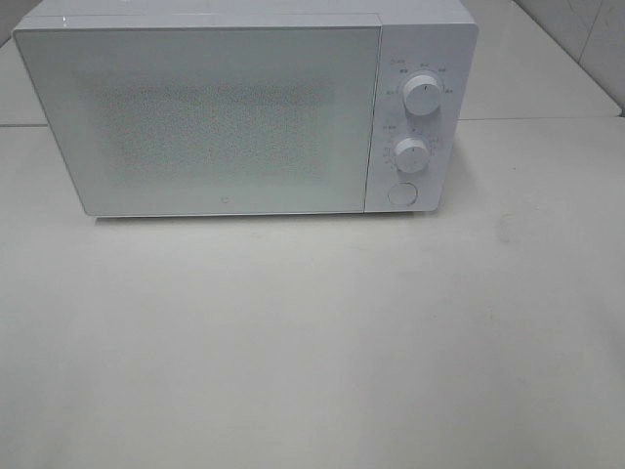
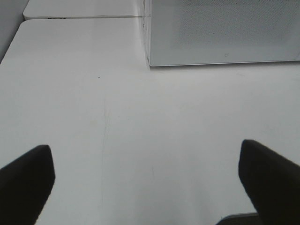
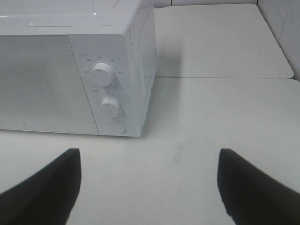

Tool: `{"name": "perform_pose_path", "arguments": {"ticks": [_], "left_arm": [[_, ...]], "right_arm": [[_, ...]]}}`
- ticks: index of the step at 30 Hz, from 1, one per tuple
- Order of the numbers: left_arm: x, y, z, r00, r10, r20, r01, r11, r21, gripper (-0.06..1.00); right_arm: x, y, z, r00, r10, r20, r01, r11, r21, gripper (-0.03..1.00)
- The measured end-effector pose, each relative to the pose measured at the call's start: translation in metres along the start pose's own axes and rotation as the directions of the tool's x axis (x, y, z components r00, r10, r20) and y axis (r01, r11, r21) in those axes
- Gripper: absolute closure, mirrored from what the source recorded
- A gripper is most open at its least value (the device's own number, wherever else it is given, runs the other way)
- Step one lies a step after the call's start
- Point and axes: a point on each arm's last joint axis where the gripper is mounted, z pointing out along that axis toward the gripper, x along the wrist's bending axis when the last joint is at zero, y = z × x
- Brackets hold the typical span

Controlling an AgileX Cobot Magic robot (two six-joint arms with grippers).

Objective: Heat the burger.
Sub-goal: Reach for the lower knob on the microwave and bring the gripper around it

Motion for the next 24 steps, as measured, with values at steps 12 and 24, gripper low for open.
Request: {"name": "perform_pose_path", "arguments": {"ticks": [12,24], "left_arm": [[0.000,0.000,0.000,1.000,0.000,0.000,0.000,1.000,0.000,-0.05],[0.000,0.000,0.000,1.000,0.000,0.000,0.000,1.000,0.000,-0.05]], "right_arm": [[0.001,0.011,0.053,1.000,0.002,0.003,-0.002,1.000,0.024,0.20],[0.000,0.005,0.107,1.000,0.003,0.005,-0.003,0.999,0.033,0.20]]}}
